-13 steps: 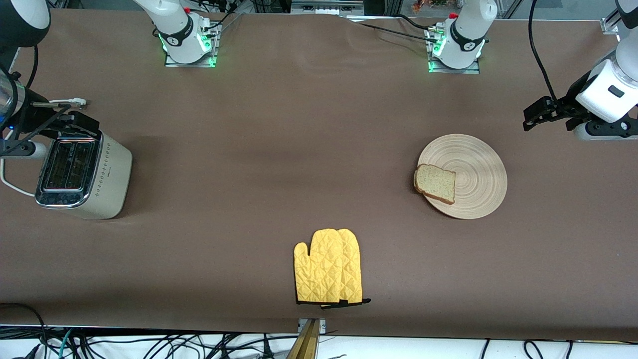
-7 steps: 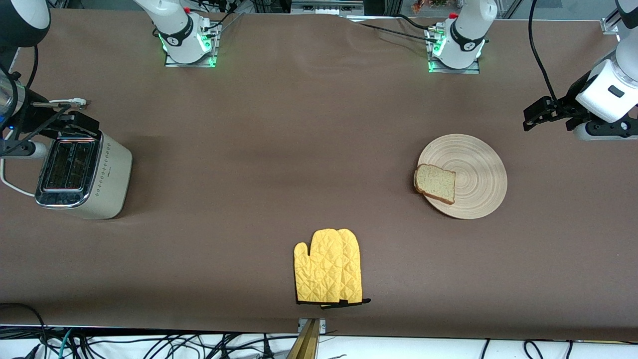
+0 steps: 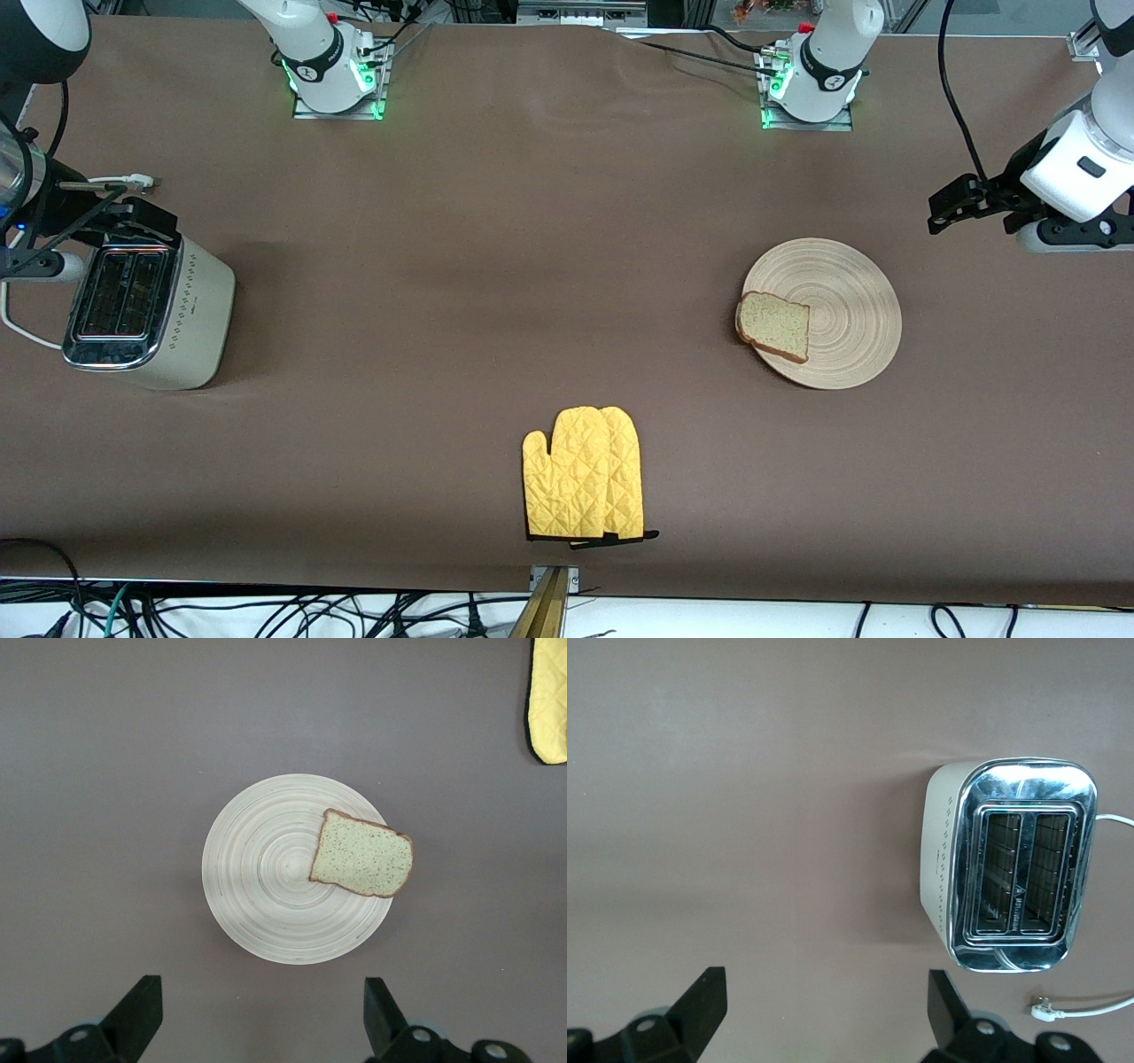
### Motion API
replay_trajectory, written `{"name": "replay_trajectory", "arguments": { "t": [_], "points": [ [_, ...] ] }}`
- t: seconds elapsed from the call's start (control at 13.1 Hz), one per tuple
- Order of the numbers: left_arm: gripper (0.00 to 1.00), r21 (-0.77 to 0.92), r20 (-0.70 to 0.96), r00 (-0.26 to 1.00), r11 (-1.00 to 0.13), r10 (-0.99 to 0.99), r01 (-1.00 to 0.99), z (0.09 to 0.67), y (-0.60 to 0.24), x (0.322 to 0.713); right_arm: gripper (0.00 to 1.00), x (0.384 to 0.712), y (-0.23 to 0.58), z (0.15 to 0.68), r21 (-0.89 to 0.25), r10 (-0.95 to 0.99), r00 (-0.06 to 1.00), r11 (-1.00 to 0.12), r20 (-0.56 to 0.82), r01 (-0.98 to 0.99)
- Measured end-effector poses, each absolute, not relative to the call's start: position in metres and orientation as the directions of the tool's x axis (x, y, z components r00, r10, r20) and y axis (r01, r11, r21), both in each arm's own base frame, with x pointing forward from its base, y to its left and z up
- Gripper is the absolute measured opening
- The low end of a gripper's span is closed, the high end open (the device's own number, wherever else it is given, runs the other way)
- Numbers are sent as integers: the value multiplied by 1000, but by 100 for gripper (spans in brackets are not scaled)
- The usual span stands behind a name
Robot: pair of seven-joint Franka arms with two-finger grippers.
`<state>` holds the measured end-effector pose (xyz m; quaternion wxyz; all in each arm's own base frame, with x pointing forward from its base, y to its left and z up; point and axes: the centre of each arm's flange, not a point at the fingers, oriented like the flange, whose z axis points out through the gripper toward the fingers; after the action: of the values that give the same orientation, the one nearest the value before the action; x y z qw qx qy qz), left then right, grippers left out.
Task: Move plate and put bread in toaster
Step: 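Lower the left gripper to the wooden plate's rim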
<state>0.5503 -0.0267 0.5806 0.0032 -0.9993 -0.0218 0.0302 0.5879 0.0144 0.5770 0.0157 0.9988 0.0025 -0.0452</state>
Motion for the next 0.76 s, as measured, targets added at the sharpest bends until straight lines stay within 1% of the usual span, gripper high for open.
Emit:
{"name": "replay_trajectory", "arguments": {
  "t": [0.23,0.31,0.46,0.61,0.76],
  "points": [
    [100,6,-68,997,-1000,21,21,576,-19,556,100,588,14,577,31,4,996,-999,-91,6],
    [100,38,-71,997,-999,-8,-6,573,-9,561,100,588,14,577,31,4,996,-999,-90,6],
    [100,151,-89,996,-989,-26,-12,554,28,571,100,588,14,577,31,4,996,-999,-90,6],
    [100,271,-137,990,-960,26,63,519,77,580,100,588,14,577,31,3,996,-999,-90,6],
    [100,390,-184,982,-914,36,107,479,121,582,100,588,14,577,31,3,996,-999,-90,6]
  ]
}}
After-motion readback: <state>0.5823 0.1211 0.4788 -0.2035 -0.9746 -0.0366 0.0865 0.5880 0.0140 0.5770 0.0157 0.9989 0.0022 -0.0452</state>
